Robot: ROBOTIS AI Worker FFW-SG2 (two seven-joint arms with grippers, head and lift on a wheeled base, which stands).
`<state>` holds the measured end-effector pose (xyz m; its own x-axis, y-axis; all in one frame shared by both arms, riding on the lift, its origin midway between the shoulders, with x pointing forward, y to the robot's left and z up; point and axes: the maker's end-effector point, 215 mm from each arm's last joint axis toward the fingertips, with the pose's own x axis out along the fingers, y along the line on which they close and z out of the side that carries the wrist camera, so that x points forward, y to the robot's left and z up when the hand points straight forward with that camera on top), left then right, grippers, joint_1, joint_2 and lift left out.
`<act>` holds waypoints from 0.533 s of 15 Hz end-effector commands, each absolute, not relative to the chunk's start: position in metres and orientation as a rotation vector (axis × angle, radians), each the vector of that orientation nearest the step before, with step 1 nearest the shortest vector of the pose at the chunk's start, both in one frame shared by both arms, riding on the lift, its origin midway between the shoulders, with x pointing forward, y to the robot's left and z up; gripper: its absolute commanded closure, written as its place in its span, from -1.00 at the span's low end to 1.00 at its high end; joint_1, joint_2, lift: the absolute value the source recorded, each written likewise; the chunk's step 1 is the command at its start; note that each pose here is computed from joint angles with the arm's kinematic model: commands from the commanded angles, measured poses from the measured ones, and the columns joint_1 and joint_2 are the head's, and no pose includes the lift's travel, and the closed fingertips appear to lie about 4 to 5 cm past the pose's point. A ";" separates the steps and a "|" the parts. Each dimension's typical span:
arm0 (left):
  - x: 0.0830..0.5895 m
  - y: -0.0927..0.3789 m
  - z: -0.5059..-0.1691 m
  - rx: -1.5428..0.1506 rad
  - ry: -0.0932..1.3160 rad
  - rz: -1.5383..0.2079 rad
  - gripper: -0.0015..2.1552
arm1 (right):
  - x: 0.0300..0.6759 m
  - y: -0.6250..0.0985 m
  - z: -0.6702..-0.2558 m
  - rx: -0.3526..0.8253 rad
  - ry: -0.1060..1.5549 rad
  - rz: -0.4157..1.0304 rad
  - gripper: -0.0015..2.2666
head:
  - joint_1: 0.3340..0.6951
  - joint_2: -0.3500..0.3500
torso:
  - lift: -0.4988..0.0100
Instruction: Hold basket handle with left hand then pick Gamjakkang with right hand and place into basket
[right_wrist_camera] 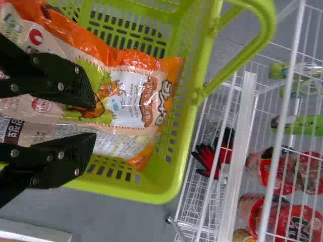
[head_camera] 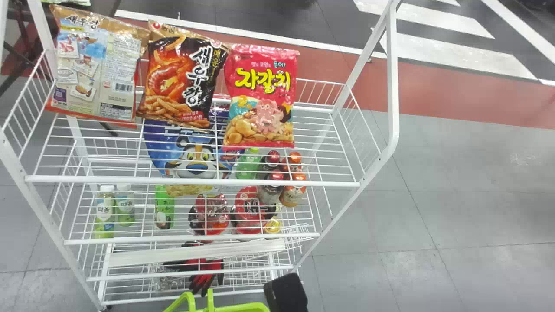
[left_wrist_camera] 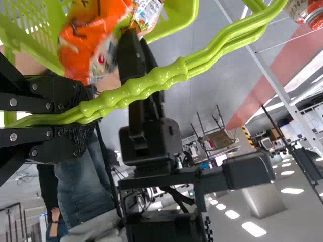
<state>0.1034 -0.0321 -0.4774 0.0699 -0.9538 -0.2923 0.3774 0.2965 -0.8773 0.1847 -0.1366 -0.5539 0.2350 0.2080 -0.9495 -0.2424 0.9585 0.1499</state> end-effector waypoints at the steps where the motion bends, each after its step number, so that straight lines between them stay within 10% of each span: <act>1: 0.104 -0.032 -0.477 -0.707 1.039 -1.139 0.99 | 0.205 -0.142 -0.537 -0.021 1.234 0.292 -0.96 | 1.00 -1.00 | 0.89; 8: 0.104 -0.032 -0.478 -0.707 1.039 -1.139 0.99 | 0.343 -0.160 -0.426 0.067 0.684 0.174 -0.95 | 1.00 -1.00 | 0.89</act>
